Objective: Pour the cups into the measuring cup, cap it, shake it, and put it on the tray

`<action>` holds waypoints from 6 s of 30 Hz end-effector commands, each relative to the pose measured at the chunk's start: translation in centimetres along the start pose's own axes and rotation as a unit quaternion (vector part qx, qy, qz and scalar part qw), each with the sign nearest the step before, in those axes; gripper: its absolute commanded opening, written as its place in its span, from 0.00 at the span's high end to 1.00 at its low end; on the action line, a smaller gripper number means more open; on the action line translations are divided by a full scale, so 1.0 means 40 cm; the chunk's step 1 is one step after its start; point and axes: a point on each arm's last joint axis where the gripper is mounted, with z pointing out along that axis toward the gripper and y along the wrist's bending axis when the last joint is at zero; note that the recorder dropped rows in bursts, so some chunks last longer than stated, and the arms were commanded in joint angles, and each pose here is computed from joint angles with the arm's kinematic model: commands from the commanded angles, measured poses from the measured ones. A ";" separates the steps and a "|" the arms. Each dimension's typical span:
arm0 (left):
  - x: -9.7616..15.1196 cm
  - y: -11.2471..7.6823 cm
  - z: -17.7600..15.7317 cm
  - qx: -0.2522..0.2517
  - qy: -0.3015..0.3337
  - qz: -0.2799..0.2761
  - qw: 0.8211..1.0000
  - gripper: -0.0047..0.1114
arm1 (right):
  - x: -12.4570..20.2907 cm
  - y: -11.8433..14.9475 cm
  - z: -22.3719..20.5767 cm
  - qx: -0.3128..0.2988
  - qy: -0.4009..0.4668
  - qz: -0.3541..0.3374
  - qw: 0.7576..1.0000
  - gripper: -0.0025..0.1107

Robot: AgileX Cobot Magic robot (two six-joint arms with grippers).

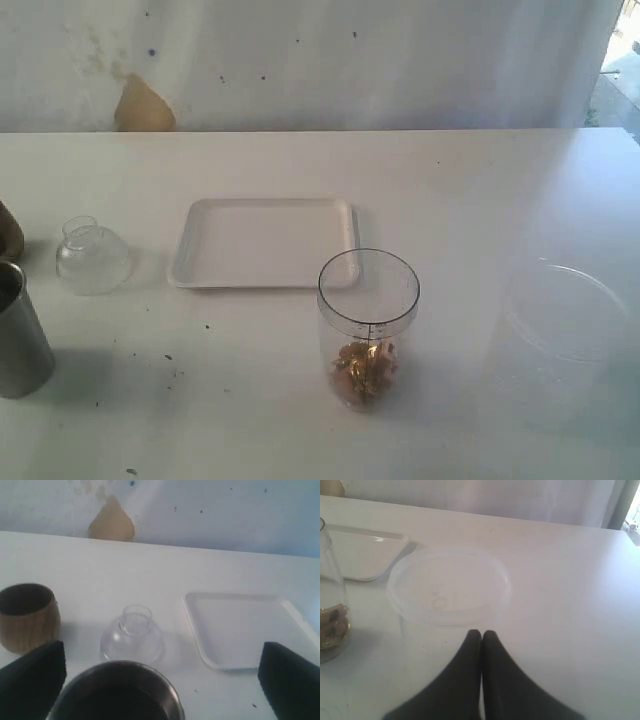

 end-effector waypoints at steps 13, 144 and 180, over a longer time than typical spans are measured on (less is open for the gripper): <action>0.156 -0.021 -0.037 0.002 0.064 0.013 0.998 0.06 | 0.002 0.000 0.000 -0.001 -0.001 -0.003 1.000 0.98; 0.072 -0.016 -0.009 0.029 -0.072 0.016 0.997 0.06 | 0.002 0.000 0.000 -0.001 -0.001 -0.003 1.000 0.98; 0.138 0.003 0.043 0.061 -0.070 0.056 0.994 0.06 | 0.002 0.000 0.000 -0.001 -0.001 -0.003 1.000 0.98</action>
